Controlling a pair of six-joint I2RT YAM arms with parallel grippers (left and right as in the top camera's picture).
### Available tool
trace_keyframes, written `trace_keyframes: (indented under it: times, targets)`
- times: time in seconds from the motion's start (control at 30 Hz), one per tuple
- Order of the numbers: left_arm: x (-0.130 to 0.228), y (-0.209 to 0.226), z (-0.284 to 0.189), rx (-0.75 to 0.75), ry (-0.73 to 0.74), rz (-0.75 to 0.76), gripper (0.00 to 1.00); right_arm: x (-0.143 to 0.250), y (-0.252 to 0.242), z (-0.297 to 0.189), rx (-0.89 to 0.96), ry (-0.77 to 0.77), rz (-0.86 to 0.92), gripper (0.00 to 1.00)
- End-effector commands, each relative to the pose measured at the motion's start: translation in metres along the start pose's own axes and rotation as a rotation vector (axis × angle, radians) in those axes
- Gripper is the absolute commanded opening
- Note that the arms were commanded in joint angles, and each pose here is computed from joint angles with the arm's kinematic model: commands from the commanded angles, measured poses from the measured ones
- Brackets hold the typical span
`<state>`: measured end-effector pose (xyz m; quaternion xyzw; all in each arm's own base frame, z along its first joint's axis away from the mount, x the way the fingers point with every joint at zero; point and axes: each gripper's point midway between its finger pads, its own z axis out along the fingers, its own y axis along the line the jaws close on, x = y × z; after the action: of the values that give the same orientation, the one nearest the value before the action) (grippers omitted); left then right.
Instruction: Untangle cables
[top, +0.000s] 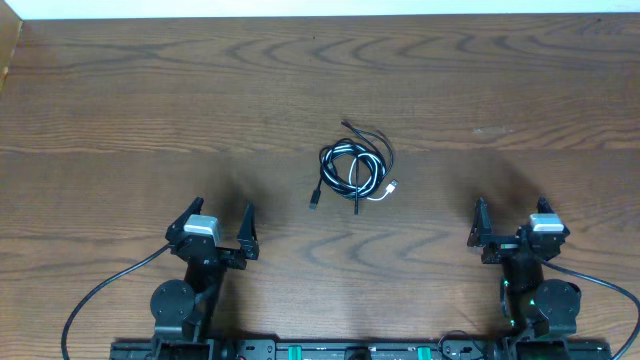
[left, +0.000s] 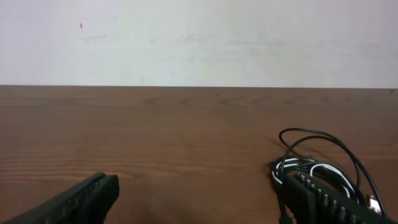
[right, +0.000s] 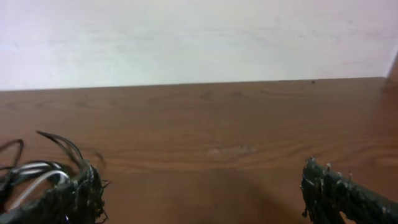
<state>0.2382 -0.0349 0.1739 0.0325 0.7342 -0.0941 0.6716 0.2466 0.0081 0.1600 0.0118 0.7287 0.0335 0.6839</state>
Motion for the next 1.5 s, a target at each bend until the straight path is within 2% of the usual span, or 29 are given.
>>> trace_keyframes:
  times: [0.0, 0.07, 0.13, 0.2, 0.3, 0.43, 0.57, 0.73, 0.9, 0.97, 1.03, 1.13, 1.2, 1.3, 1.47]
  targets:
    - [-0.014, -0.003, -0.003, 0.013, -0.029, -0.028, 0.90, -0.005, 0.025, -0.002, -0.146, -0.009, 0.144, 0.99]
    - [-0.014, -0.003, -0.003, 0.013, -0.029, -0.045, 0.91, -0.004, 0.042, -0.005, -0.242, 0.030, 0.341, 0.99]
    - [-0.014, -0.003, -0.003, 0.013, -0.029, -0.068, 0.90, 0.002, 0.065, -0.013, -0.368, 0.132, 0.605, 0.99]
    - [-0.014, -0.003, -0.003, 0.014, -0.029, -0.090, 0.90, 0.003, 0.082, -0.021, -0.464, 0.197, 0.707, 0.99]
    - [-0.014, -0.003, -0.003, 0.015, -0.028, -0.133, 0.91, -0.004, 0.082, -0.020, -0.465, 0.197, 0.809, 0.99]
    - [-0.014, -0.003, -0.003, 0.015, -0.028, -0.150, 0.91, -0.035, 0.089, -0.027, -0.553, 0.052, 0.614, 0.99]
    - [-0.014, -0.003, -0.003, 0.015, -0.028, -0.150, 0.90, -0.055, 0.086, -0.031, -0.516, 0.047, 0.524, 0.99]
    - [-0.014, -0.003, -0.003, 0.015, -0.028, -0.150, 0.90, -0.081, 0.073, -0.033, -0.374, 0.147, 0.421, 0.99]
    - [-0.013, -0.003, -0.003, 0.014, -0.026, -0.150, 0.90, -0.087, 0.072, -0.031, -0.309, 0.375, 0.431, 0.99]
    - [-0.013, -0.003, -0.003, 0.014, -0.023, -0.150, 0.91, -0.088, 0.085, -0.032, -0.368, 0.466, 0.453, 0.99]
    - [-0.012, -0.003, -0.003, 0.013, -0.019, -0.150, 0.91, -0.093, 0.108, -0.036, -0.507, 0.533, 0.486, 0.99]
    - [-0.011, -0.003, -0.003, 0.013, -0.016, -0.151, 0.90, -0.114, 0.144, -0.047, -0.793, 0.550, 0.508, 0.99]
    - [-0.009, -0.002, -0.003, 0.012, -0.010, -0.152, 0.90, -0.117, 0.149, -0.043, -0.840, 0.553, 0.510, 0.99]
    - [0.003, -0.001, -0.003, 0.004, 0.038, -0.159, 0.90, -0.108, 0.137, -0.015, -0.723, 0.539, 0.498, 0.99]
    - [0.027, 0.000, -0.005, -0.012, 0.136, -0.173, 0.90, -0.071, 0.125, 0.015, -0.502, 0.668, 0.580, 0.99]
